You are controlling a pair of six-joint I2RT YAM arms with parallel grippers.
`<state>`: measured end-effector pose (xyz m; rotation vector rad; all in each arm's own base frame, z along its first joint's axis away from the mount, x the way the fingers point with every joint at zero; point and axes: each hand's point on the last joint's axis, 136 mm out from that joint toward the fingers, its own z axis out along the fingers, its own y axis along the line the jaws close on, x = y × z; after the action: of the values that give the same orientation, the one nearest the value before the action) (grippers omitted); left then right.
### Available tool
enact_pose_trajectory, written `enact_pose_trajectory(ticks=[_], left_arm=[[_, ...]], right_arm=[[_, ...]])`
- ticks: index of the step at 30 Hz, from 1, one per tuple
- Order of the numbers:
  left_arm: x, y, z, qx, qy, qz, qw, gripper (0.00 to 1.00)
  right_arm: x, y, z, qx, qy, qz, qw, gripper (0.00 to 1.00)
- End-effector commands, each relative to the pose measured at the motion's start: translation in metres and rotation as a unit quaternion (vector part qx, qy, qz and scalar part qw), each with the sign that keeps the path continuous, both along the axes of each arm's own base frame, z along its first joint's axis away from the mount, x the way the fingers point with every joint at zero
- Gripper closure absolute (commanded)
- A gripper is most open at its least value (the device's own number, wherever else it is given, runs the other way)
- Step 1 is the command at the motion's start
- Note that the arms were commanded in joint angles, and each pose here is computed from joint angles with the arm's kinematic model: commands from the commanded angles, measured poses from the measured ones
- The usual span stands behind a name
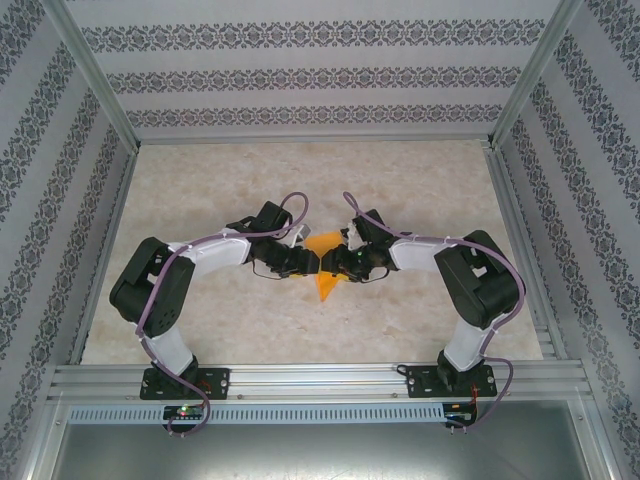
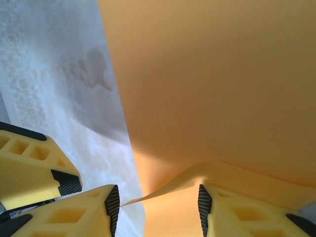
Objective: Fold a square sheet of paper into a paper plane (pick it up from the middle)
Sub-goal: Third fold the triangle at the center of the table.
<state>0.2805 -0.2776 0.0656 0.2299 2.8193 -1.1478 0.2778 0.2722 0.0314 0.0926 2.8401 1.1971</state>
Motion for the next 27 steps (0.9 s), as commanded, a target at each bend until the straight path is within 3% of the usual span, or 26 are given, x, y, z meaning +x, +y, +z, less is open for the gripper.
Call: enact_pose_trajectory(ticks=[1, 19, 27], left_arm=[[0.0, -0.012, 0.002, -0.02, -0.018, -0.023, 0.999, 0.5], [0.004, -0.022, 0.003, -0.03, -0.023, -0.034, 0.999, 0.52], [0.009, -0.032, 0.006, -0.046, -0.024, -0.033, 0.998, 0.52]], right_arm=[[-0.001, -0.001, 0.008, 0.014, -0.002, -0.017, 1.0, 0.52], [0.014, -0.02, 0.022, 0.056, -0.009, -0.096, 0.994, 0.49], [0.014, -0.021, 0.022, 0.06, -0.006, -0.106, 0.993, 0.52]])
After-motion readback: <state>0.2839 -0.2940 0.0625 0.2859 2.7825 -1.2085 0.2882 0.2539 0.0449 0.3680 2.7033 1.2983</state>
